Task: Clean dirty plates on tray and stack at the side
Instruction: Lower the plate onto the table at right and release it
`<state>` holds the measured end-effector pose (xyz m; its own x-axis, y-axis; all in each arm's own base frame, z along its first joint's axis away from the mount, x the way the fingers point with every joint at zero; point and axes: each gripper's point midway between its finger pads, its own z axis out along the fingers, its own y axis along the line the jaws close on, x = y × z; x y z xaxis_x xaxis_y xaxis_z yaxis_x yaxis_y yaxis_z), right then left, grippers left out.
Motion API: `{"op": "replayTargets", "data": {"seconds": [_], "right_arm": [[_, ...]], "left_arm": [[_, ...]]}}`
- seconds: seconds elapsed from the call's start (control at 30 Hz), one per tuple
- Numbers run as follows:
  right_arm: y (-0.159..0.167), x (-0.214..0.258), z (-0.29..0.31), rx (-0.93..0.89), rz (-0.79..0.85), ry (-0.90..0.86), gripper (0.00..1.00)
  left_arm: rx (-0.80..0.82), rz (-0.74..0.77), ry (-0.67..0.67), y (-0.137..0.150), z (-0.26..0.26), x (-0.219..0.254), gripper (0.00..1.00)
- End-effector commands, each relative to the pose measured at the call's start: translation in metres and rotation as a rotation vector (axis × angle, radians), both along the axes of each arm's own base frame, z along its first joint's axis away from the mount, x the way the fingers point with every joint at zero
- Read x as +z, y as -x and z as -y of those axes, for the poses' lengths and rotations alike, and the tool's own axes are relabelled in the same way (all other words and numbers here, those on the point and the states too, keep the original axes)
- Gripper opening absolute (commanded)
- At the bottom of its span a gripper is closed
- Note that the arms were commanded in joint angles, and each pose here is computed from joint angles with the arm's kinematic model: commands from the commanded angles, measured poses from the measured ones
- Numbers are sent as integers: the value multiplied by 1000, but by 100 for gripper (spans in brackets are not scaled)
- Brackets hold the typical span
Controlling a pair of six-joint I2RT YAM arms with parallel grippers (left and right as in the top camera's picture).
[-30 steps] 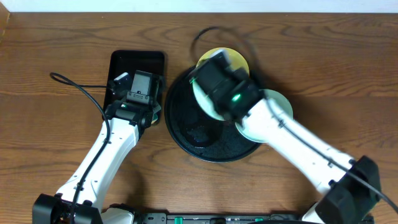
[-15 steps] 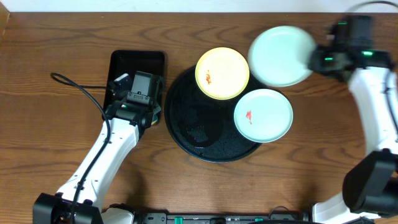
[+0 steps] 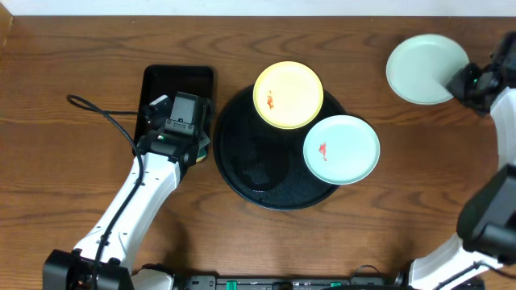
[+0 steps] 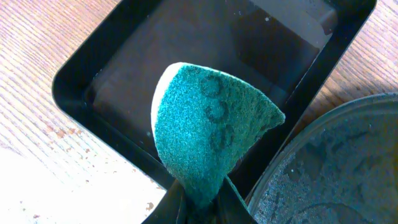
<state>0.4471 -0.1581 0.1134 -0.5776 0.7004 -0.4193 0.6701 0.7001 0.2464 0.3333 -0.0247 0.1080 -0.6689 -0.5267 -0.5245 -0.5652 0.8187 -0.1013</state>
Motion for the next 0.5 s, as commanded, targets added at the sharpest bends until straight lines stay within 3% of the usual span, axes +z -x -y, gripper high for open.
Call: {"op": "replayTargets", "data": {"seconds": [0.0, 0.17, 0.23, 0.33, 0.37, 0.47], "right_arm": [[3, -19, 15, -76, -46, 24, 2], [1, -43, 11, -50, -83, -4, 2], [-9, -42, -5, 93, -47, -44, 18], [-20, -31, -27, 208, 26, -120, 57], [-23, -26, -32, 226, 46, -146, 65], [-29, -2, -54, 296, 128, -227, 70]], "left_arm": [[-2, -11, -12, 1, -2, -4, 8], [-2, -11, -12, 1, -2, -4, 8], [-2, -10, -11, 1, -2, -4, 8], [-2, -4, -10, -1, -2, -3, 8], [-2, -4, -9, -1, -2, -3, 8], [-2, -4, -10, -1, -2, -3, 8]]}}
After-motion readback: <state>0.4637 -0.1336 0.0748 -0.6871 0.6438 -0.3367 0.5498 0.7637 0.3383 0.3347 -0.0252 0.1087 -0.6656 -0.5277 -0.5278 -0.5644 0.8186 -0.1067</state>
